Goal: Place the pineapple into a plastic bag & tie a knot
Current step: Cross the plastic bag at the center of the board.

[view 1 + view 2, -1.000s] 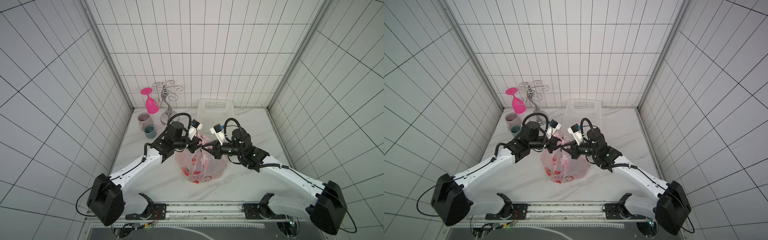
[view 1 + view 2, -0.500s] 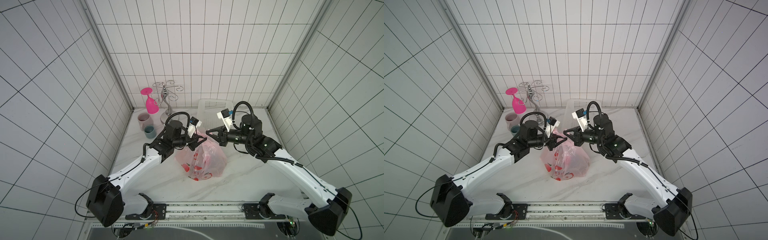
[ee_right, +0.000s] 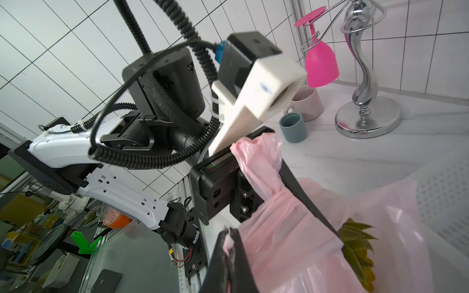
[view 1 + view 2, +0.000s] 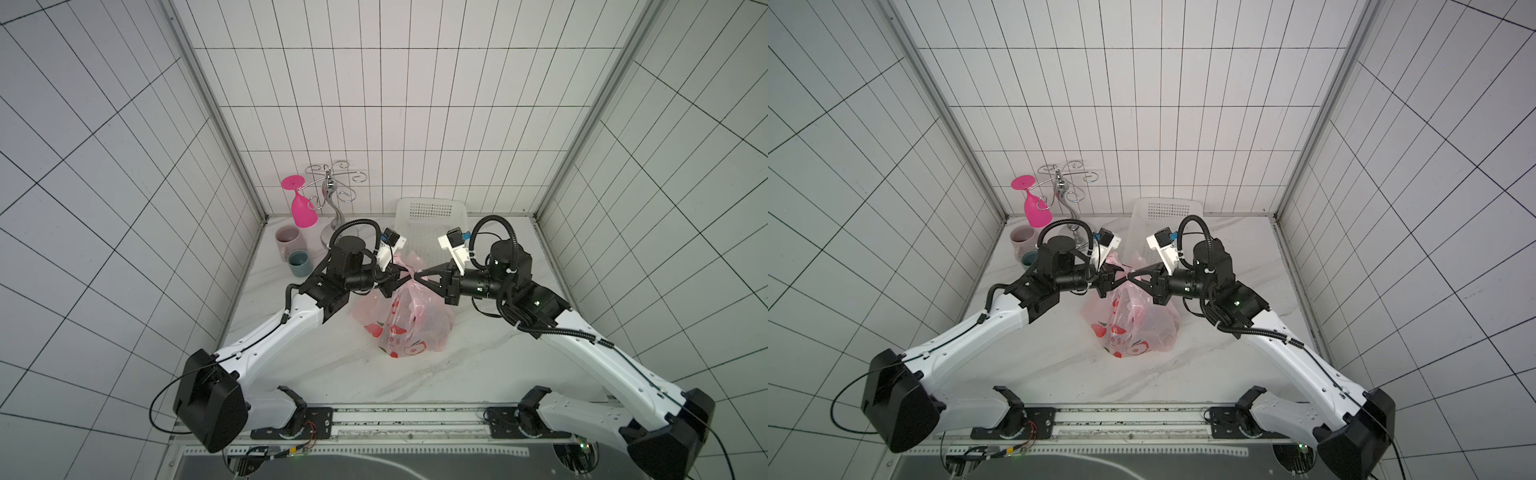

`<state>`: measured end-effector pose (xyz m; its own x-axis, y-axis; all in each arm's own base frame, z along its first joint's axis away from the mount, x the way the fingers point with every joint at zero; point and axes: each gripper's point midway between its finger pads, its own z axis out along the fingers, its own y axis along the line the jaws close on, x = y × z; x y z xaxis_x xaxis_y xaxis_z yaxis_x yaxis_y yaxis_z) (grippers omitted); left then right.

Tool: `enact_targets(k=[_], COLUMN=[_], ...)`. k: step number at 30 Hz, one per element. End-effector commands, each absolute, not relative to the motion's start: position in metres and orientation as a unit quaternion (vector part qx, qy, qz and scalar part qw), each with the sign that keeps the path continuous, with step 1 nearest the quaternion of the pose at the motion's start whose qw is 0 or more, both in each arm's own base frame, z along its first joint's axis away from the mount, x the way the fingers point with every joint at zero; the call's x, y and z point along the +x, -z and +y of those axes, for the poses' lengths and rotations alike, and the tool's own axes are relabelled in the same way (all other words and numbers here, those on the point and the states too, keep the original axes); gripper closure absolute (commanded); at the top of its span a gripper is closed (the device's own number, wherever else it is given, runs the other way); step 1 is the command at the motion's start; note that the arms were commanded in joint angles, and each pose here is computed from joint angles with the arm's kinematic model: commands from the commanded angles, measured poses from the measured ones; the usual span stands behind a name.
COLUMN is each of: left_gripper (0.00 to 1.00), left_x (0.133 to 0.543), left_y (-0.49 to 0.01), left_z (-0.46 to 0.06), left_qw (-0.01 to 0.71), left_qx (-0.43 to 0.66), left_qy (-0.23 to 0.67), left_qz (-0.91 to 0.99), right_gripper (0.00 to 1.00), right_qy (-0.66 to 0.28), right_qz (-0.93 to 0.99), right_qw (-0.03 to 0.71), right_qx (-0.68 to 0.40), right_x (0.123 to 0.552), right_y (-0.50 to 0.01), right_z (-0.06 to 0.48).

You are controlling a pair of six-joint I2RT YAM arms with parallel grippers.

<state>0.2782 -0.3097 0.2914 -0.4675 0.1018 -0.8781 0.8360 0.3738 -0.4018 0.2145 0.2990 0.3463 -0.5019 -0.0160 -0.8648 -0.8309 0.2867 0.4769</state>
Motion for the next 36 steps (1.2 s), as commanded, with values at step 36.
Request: enact_targets(k=[36], left_gripper=[0.82], left_x=[0.238], left_y=[-0.281], left_z=[-0.293], left_qw=[0.349], left_qx=[0.311], left_qy=[0.457], left_qz=[0.756], right_gripper=[1.0], right_qy=[-0.401], right_qz=[0.766], right_qw=[0.361], right_qx=[-0.348], right_x=[0.25], right_y=[-0.25], right_z=[0.322])
